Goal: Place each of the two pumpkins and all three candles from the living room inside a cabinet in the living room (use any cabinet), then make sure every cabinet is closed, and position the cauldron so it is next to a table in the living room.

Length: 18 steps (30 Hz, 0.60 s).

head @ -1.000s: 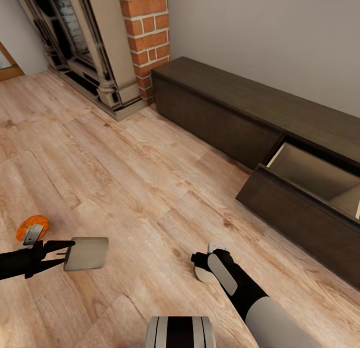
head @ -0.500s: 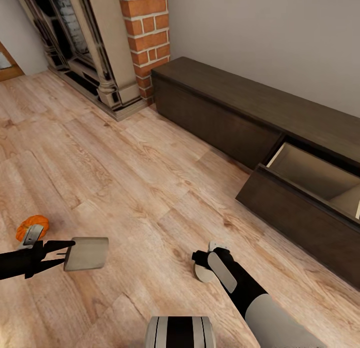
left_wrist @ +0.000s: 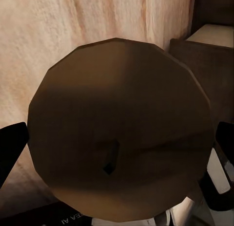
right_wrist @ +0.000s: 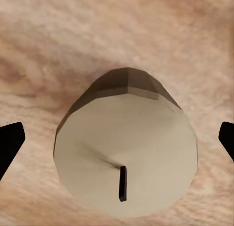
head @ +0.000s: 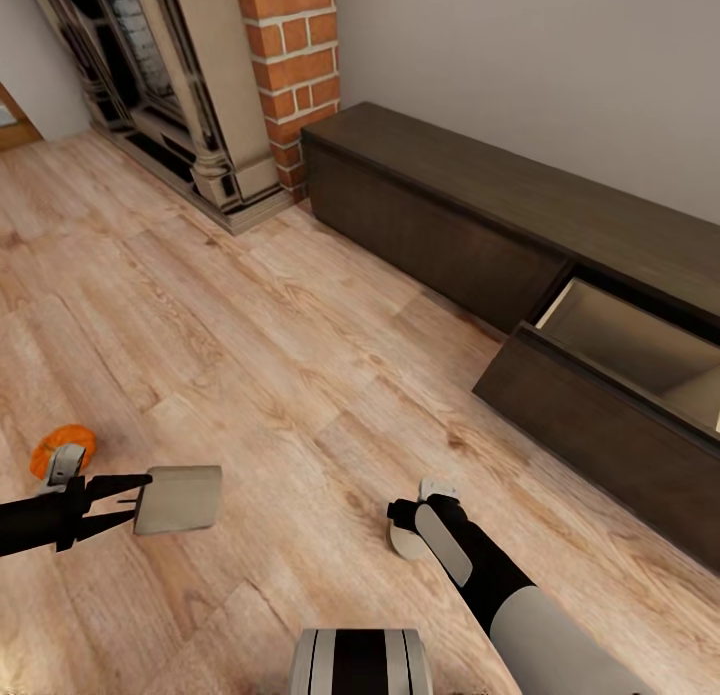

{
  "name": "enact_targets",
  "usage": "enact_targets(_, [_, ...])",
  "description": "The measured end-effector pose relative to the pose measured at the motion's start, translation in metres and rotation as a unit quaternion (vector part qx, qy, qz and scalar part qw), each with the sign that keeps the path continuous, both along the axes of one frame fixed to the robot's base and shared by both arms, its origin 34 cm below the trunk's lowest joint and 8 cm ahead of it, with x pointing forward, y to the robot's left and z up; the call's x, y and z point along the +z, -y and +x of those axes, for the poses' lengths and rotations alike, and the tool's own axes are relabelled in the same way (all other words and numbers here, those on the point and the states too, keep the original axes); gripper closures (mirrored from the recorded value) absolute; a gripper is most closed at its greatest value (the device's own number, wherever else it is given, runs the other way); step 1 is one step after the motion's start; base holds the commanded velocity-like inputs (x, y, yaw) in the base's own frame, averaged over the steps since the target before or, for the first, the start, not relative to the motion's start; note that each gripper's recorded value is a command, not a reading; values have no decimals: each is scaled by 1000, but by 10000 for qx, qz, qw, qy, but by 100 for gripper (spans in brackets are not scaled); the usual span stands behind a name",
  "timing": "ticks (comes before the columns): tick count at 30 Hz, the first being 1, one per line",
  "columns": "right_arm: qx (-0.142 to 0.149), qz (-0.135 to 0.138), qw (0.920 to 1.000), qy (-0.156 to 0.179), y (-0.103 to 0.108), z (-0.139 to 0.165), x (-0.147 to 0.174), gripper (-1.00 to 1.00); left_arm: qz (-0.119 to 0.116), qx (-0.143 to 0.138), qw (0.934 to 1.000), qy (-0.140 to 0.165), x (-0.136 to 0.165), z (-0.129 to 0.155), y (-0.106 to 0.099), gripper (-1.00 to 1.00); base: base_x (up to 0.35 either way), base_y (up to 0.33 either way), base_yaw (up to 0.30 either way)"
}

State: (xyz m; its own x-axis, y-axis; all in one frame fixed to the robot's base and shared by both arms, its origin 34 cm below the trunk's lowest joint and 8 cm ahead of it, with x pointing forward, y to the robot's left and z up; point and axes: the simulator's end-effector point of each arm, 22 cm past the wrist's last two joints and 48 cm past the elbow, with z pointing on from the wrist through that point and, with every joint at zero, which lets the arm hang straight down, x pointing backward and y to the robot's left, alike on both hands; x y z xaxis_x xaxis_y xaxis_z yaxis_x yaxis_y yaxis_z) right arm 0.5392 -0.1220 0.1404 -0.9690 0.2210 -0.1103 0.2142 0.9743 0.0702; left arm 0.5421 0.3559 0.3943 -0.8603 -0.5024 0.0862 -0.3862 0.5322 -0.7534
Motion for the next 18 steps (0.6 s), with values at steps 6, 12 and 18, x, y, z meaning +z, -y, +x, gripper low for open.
enact_targets(6, [5,-3,10000,-17,0,-1,-2,-100,-5,-2,10000,-15,-2,0,0,100,0,0,0])
enact_targets(12, [12,65,10000,-1,-3,-1,-2,-100,-8,0,10000,-15,-2,0,0,100,0,0,0])
enact_targets(18, [-2,203,9998,-11,-8,-4,-7,-100,1,-5,10000,-57,-6,-1,0,100,0,0,0])
